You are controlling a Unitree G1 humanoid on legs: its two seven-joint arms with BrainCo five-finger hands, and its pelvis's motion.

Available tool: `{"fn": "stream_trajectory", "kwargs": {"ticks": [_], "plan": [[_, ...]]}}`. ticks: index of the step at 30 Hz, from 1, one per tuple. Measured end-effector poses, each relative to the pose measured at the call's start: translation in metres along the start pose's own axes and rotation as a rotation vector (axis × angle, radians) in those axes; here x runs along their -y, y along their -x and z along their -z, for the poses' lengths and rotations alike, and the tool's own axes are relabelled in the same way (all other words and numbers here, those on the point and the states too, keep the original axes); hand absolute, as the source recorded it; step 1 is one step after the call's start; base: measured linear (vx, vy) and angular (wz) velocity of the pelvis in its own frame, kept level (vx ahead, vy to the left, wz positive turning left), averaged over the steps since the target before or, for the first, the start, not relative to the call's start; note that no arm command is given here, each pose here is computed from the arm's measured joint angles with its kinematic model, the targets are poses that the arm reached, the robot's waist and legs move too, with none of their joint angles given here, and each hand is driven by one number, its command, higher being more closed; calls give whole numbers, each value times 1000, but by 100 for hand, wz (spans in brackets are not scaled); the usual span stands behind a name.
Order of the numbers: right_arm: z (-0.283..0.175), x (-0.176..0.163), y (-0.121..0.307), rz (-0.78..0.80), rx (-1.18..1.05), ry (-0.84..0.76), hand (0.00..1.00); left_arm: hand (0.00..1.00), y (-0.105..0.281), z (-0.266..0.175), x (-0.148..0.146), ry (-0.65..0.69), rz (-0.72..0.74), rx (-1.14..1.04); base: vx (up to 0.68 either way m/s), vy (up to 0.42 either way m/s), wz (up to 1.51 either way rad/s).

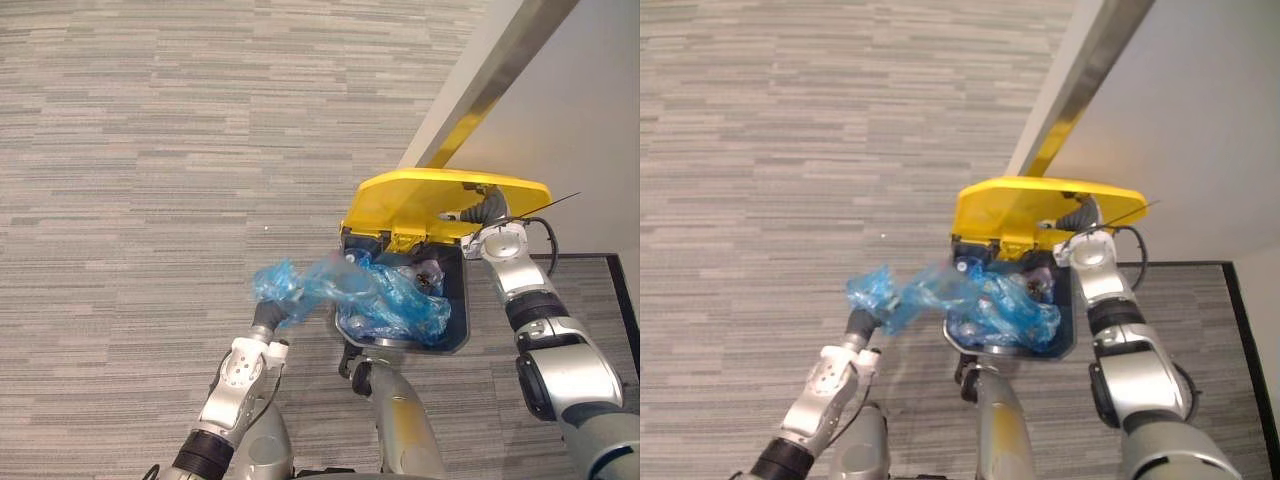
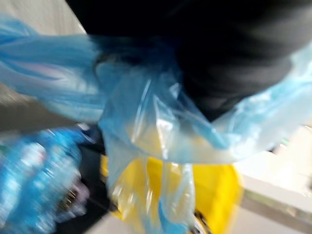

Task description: Gather rubbish on tea table into small bin, then transfer packed bag to large trash can.

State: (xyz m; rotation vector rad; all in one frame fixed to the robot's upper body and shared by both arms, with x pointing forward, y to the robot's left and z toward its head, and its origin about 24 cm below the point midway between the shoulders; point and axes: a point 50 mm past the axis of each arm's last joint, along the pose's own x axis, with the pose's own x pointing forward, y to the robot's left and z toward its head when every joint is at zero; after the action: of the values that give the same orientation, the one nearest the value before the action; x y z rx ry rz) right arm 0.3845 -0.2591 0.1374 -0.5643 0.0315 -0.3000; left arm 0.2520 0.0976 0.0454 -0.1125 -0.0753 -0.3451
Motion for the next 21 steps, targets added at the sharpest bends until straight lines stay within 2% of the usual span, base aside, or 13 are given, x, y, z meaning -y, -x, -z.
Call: {"fn": "stream_trajectory", "kwargs": {"ticks": [5, 9, 13, 21], "plan": [[-2, 0, -1, -13, 7, 1, 0, 100, -24, -48, 42, 16, 184, 210, -13, 15, -1], [-23, 0, -6, -13, 60, 2, 0, 100, -36, -76, 58, 5, 252, 323, -22, -5, -11], [-31, -2, -7, -26, 82, 27, 0, 100, -45, -94, 72, -35, 282, 394, -5, -4, -1], [-40, -7, -7, -47, 123, 45, 0, 100, -65, -108, 75, -120, 262, 437, -9, -9, -7]]}}
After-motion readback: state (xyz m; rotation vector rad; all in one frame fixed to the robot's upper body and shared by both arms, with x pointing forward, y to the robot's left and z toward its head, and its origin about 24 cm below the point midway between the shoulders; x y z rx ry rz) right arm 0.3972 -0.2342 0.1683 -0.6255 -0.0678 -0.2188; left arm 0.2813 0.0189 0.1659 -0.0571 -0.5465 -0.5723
